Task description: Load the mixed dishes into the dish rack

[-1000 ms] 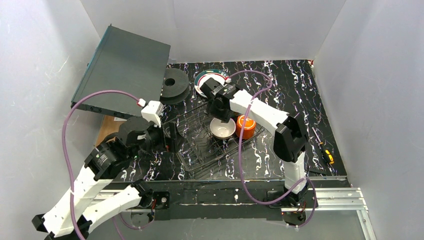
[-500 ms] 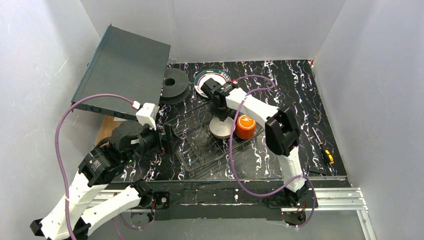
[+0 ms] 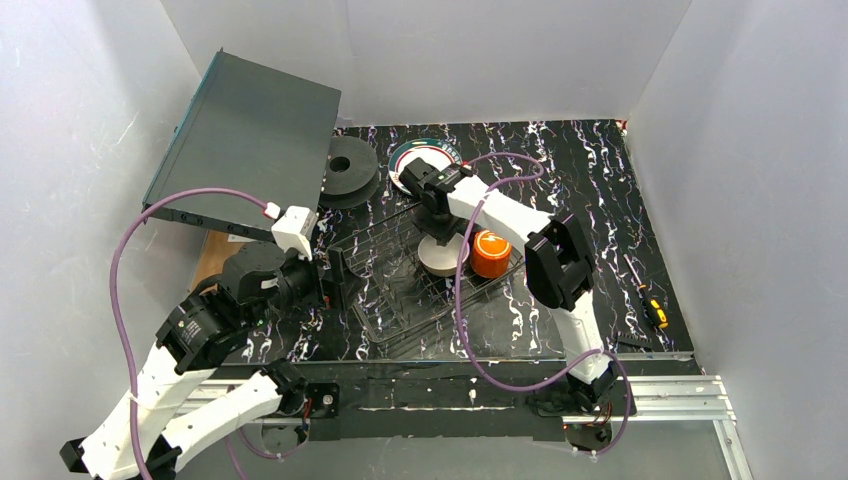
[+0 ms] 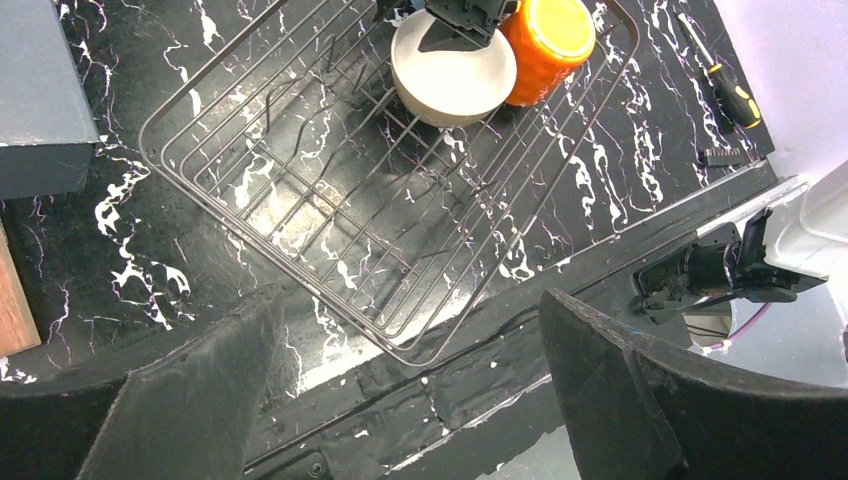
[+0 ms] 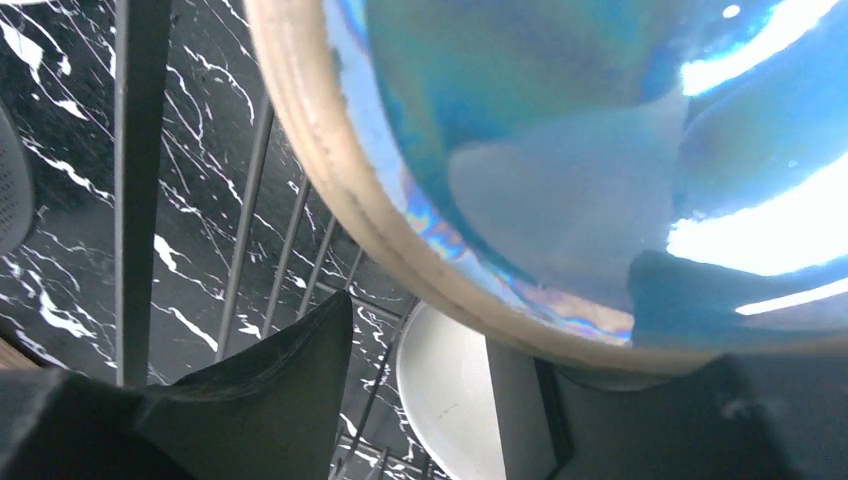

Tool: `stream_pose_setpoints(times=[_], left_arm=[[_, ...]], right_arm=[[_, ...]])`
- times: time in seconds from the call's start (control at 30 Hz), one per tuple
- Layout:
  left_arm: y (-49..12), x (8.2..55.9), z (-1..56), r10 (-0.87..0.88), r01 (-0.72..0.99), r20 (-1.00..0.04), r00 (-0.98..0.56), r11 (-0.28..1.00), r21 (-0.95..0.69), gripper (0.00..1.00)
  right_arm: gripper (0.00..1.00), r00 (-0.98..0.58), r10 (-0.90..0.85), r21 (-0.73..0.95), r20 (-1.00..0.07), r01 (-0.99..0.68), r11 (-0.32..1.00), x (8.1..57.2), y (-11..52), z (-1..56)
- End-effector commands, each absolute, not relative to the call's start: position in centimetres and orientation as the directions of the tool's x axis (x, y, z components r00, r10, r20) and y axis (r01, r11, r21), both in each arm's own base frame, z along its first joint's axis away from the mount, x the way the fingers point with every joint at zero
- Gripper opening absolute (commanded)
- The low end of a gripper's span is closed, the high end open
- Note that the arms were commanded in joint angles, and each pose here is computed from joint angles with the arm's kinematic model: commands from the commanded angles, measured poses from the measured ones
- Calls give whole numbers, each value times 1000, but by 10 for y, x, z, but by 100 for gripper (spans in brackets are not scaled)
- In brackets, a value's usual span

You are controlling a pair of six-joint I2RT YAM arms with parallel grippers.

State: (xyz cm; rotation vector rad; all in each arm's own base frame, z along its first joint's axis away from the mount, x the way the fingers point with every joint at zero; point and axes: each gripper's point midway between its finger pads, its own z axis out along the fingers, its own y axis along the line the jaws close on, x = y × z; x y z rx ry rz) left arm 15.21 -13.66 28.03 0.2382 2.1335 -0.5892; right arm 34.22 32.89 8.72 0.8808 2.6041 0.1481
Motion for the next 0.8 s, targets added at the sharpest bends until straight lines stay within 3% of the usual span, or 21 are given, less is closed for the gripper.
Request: stream_pose_setpoints(times=[0.0, 0.13, 0.27, 0.67, 0.77], left_arm=[[-138, 152, 277, -42, 371, -795, -605, 869, -328, 99], [-142, 152, 276, -42, 377, -791, -611, 863, -336, 99], [-144, 152, 276, -36, 380, -785, -618, 861, -338, 99], [-147, 151, 272, -34, 385, -777, -629, 854, -349, 99], [-147, 151, 273, -32, 386, -775, -631, 854, -349, 99]], right_arm=[[60, -749, 570, 188, -338, 539, 821, 339, 324, 101], [60, -780, 540, 142, -316, 524, 840, 333, 324, 95], [53, -794, 524, 83, -308, 527, 846, 330, 323, 88], [54, -809, 484, 20, -334, 507, 862, 326, 319, 75], [37, -807, 480, 19, -345, 505, 863, 327, 319, 76]])
